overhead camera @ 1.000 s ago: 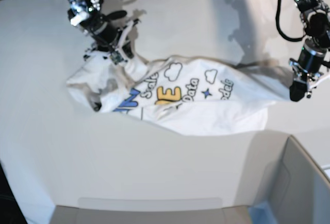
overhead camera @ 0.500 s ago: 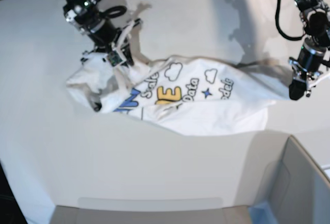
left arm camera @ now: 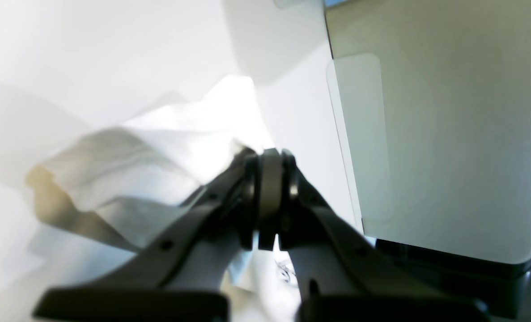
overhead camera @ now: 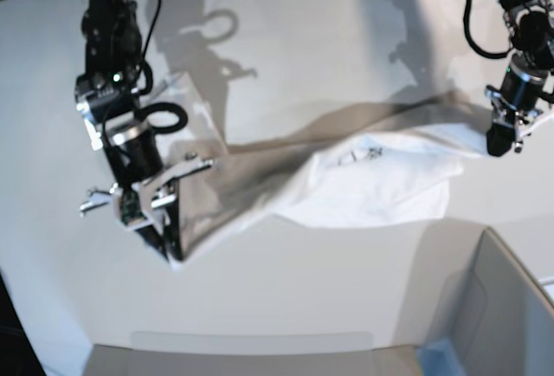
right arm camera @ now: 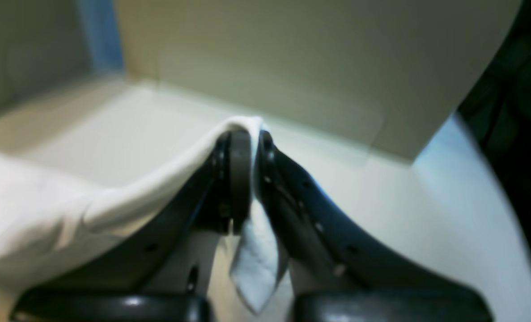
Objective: Layout the t-shirt on the table in an organized manner, then fold the t-shirt properly
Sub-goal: 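Lift the shirt high with both grippers and flip it over, then lay the shirt flat and open both grippers, then move the right gripper to the shirt's yellow-printed area and grasp it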
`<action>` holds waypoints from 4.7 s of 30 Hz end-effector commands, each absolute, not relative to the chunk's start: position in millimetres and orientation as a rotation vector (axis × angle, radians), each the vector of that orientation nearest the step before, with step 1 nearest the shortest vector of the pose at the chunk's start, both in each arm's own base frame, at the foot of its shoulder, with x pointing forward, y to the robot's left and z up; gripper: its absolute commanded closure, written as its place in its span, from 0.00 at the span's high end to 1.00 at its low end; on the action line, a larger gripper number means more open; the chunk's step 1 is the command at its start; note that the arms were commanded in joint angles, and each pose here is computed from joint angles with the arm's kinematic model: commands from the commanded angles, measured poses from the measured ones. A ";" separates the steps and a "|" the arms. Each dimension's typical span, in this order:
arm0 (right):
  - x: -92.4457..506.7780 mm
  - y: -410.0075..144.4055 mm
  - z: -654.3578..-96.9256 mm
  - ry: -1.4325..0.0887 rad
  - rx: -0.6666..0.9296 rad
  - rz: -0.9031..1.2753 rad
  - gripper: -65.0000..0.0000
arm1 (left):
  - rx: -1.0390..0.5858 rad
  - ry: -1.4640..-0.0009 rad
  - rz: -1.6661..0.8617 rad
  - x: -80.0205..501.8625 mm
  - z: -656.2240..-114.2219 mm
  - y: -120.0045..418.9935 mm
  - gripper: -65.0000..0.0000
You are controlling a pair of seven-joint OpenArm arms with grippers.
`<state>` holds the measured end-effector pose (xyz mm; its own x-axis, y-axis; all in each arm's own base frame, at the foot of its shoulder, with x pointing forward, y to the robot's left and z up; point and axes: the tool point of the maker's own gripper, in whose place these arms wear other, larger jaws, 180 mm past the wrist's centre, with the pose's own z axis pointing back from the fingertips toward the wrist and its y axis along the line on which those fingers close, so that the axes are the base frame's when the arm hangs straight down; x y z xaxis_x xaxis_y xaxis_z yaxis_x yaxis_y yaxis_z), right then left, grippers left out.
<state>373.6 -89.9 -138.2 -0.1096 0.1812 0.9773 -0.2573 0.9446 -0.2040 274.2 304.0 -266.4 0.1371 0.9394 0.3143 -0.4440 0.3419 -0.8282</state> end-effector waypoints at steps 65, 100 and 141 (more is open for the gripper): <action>574.6 -220.2 -215.7 -1.428 -0.120 -0.063 0.45 | -0.829 -0.837 1.063 529.5 -231.9 254.4 0.23; 310.8 -57.7 -249.5 -1.143 0.546 -0.176 0.45 | -0.817 -0.768 0.850 384.1 -264.4 240.0 0.23; 341.2 -61.5 -355.8 -0.795 0.700 -0.428 0.00 | -0.842 -0.726 0.869 372.3 -276.7 236.5 0.23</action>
